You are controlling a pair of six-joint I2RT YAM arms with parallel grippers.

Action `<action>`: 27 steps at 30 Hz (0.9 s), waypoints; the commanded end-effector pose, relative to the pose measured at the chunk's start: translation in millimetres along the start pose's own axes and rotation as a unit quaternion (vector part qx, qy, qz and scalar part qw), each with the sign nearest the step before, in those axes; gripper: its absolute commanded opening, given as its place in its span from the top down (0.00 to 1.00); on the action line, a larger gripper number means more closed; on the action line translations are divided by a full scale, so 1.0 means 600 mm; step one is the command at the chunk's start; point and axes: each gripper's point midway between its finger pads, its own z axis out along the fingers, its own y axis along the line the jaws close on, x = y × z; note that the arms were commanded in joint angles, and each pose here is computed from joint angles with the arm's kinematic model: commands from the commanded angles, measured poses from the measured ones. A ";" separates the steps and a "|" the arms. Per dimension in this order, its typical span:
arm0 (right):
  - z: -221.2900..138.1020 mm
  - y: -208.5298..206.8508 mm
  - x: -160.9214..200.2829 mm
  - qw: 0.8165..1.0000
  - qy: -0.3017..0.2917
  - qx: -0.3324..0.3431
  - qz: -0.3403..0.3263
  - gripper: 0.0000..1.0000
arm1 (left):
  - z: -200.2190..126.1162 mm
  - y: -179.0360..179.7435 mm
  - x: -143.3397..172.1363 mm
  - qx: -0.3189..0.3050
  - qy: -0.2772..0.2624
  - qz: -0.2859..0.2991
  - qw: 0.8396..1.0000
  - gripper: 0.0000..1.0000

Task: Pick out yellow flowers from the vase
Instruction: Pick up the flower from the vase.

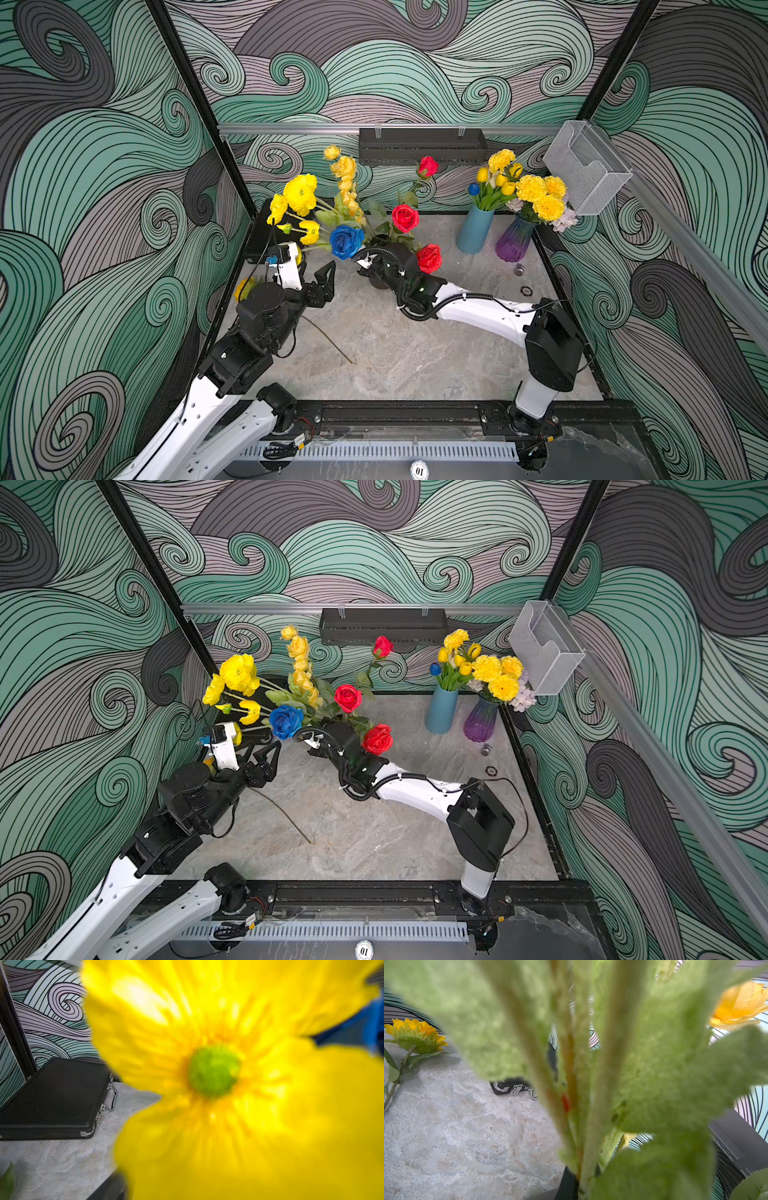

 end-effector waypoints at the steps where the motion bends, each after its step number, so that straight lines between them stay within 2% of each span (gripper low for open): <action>1: -0.028 -0.049 -0.056 0.998 -0.041 -0.001 0.045 1.00 | 0.001 -0.007 -0.015 0.006 -0.006 0.005 1.000 0.22; 8: -0.037 -0.055 -0.065 0.992 -0.051 -0.047 0.109 1.00 | 0.028 -0.030 -0.026 0.027 -0.014 0.015 0.999 0.28; 12: -0.043 -0.055 -0.071 0.988 -0.060 -0.064 0.130 1.00 | 0.053 -0.064 -0.020 0.073 -0.012 0.032 0.997 0.34; 19: -0.039 -0.050 -0.063 0.985 -0.056 -0.079 0.145 1.00 | 0.095 -0.103 -0.013 0.126 -0.015 0.045 0.991 0.47; 27: -0.034 -0.045 -0.051 0.985 -0.049 -0.079 0.145 1.00 | 0.129 -0.110 -0.017 0.151 -0.015 0.034 0.988 0.53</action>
